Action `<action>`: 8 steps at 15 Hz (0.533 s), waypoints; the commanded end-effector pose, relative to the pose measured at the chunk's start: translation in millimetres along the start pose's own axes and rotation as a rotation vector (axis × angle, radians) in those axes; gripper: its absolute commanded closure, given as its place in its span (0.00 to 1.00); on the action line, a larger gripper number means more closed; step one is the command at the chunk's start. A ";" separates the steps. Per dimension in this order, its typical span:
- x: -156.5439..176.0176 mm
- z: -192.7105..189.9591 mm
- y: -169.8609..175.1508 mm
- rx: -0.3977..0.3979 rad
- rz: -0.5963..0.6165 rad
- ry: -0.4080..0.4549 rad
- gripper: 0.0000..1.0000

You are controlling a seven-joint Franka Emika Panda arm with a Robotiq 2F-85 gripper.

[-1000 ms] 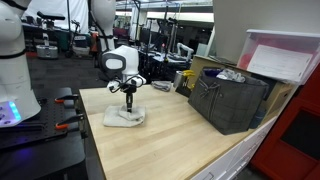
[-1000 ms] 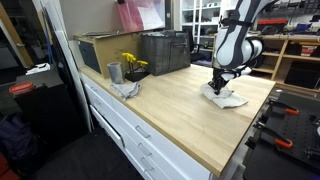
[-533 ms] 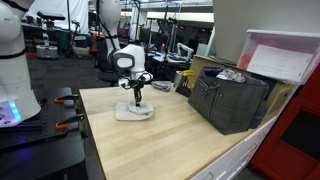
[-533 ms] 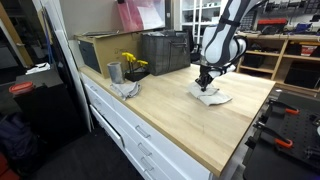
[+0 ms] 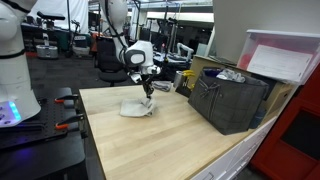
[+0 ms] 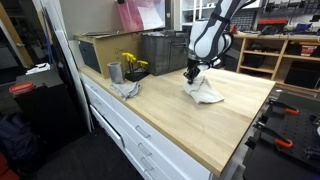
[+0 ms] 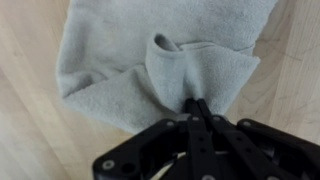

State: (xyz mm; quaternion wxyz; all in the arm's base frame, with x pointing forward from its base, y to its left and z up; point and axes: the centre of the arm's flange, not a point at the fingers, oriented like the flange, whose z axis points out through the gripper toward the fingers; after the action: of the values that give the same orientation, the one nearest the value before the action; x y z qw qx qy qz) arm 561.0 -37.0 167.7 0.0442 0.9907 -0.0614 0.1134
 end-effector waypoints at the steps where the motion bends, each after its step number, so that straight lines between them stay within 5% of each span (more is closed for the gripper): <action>1: 7.5 -2.7 13.2 -0.026 -0.024 -0.038 0.99; 8: -32.4 -8.1 27.4 -0.056 0.052 -0.150 0.99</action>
State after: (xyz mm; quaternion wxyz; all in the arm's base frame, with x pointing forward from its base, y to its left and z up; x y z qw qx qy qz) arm 547.8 -60.9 158.1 0.0645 0.9937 -0.0694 0.0597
